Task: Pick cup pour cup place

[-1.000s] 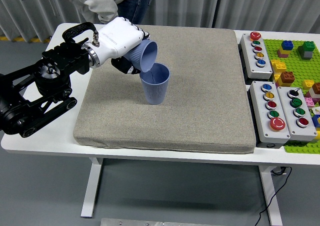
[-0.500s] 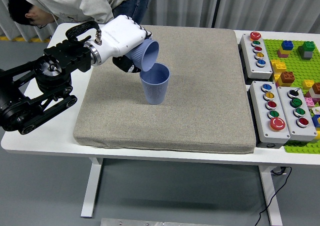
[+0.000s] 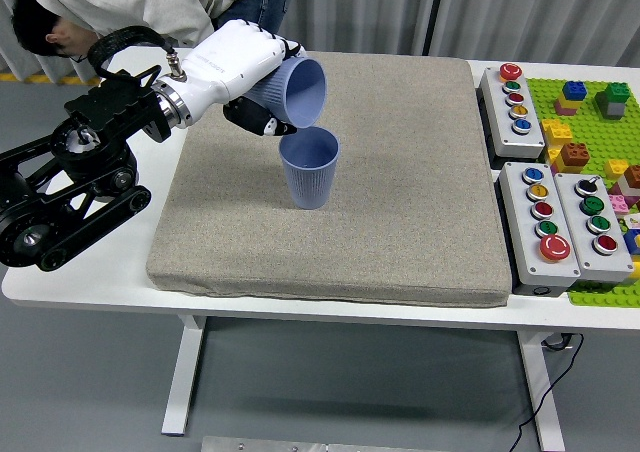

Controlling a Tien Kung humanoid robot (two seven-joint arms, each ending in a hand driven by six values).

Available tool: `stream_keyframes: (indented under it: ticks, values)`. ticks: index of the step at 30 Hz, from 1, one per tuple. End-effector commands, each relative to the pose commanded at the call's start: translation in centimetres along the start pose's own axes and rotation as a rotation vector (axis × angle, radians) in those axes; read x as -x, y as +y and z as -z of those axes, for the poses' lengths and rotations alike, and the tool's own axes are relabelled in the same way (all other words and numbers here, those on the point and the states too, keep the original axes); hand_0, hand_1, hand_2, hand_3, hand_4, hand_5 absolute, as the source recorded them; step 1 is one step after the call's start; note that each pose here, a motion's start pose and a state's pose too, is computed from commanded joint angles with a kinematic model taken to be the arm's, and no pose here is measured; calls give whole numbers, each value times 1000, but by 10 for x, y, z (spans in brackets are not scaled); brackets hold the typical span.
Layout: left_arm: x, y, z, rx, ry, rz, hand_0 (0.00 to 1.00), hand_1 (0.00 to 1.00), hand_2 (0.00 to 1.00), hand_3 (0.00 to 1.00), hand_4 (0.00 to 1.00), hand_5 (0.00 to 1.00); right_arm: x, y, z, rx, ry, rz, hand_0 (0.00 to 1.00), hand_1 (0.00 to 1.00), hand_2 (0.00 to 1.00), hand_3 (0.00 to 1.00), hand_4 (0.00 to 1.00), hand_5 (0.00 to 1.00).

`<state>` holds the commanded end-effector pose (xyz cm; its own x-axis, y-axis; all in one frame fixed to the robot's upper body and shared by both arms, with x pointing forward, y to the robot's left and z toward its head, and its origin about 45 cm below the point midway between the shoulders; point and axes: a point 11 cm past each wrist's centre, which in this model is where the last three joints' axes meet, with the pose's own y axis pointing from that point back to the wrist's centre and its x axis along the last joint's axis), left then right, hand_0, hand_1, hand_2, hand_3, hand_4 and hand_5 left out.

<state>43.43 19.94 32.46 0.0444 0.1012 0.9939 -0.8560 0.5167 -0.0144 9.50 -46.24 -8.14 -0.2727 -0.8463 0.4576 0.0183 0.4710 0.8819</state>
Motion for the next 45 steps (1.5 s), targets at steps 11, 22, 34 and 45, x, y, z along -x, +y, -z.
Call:
stream_keyframes:
  ticks: [11,22,34,45]
  values:
    - [13,25,40,-106,560,-149,583,477,512,520,863,219,1,-1,-4,8,4,1,640,605,510,588,2,2]
    - [31,55,56,-193,1158,-445,593,515,529,530,864,225,2,-1,-9,14,10,5,639,604,510,588,2,2]
    - [65,78,43,-270,1036,-605,596,524,543,538,865,242,3,-1,-10,14,11,6,639,604,510,589,2,2]
    - [108,83,30,-296,1079,-542,607,550,567,542,867,255,3,-2,-10,15,13,5,640,605,511,589,2,2]
